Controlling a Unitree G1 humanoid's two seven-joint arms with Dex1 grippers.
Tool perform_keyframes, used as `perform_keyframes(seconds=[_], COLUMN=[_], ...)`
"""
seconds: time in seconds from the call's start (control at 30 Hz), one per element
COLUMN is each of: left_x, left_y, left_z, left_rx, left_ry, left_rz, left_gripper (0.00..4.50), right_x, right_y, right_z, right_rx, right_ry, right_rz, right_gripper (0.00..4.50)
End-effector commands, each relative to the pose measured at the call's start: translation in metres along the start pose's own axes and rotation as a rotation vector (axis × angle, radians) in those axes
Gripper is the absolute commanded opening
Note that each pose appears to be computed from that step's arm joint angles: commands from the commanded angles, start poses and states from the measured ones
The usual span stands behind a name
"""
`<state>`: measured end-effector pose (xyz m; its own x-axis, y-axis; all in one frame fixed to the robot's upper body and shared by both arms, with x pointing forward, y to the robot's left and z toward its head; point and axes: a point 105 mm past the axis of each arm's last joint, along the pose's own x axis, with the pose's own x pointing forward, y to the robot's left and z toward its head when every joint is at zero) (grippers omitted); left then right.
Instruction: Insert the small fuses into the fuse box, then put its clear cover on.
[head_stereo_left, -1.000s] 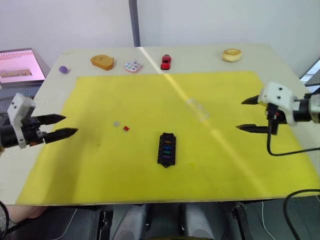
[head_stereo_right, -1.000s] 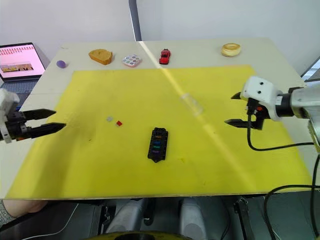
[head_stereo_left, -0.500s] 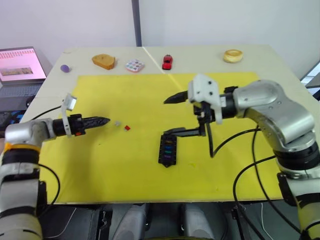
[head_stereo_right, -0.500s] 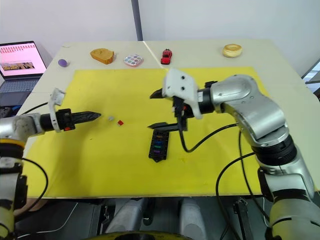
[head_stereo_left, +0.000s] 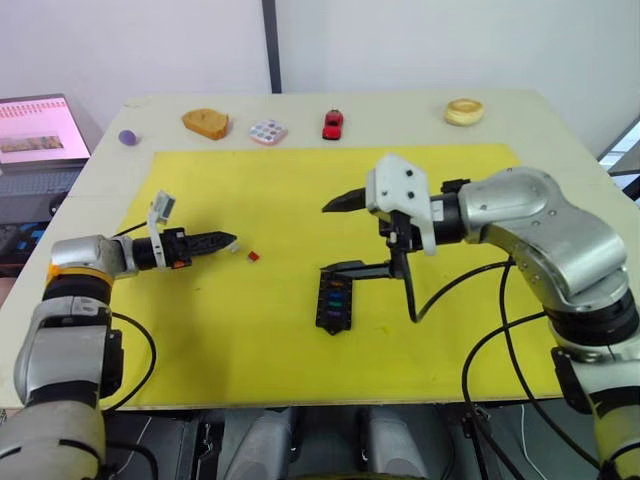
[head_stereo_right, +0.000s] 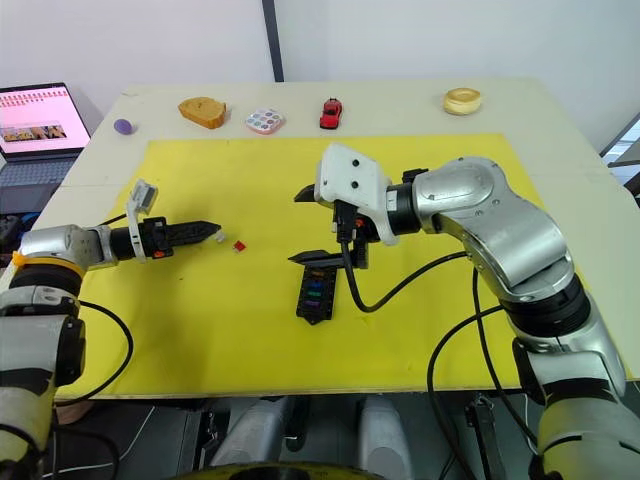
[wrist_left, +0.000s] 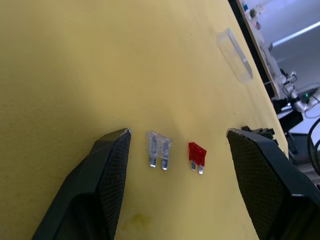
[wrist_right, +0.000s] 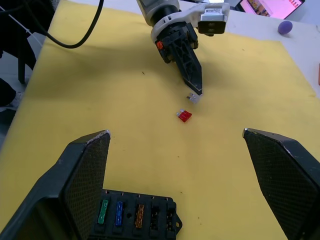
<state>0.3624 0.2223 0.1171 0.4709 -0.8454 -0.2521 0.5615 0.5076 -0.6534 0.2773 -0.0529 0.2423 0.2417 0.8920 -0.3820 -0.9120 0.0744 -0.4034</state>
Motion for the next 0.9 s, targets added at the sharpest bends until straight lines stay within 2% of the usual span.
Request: perform_keyframes(seconds=[0.03, 0.27, 0.47, 0.83, 0.87, 0.9], left_x=[0.007, 0.008, 0.008, 0.002, 0.002, 0.001], left_y=[0.005, 0.011, 0.014, 0.017, 0.017, 0.018], left_z=[-0.018, -0.024, -0.026, -0.021, -0.021, -0.021], left_rx=[-0.014, -0.026, -0.044, -0.043, -0.044, -0.044], left_ry=[0.083, 0.081, 0.068, 0.03, 0.027, 0.025], left_rz=[0.004, 0.023, 0.033, 0.055, 0.058, 0.06], left_gripper=[3.23, 3.23, 0.42, 0.42, 0.2, 0.2], right_x=[-0.007, -0.005, -0.004, -0.002, -0.001, -0.001], right_y=[-0.002, -0.001, -0.002, -0.005, -0.004, -0.004], right_z=[0.009, 0.005, 0.003, -0.002, -0.002, -0.003], right_rx=[-0.045, -0.045, -0.044, -0.038, -0.038, -0.038], right_ry=[-0.017, -0.002, 0.0, 0.01, 0.01, 0.01], right_rz=[-0.039, -0.045, -0.048, -0.052, -0.051, -0.05], right_gripper=[4.5, 4.5, 4.5, 4.5, 4.5, 4.5])
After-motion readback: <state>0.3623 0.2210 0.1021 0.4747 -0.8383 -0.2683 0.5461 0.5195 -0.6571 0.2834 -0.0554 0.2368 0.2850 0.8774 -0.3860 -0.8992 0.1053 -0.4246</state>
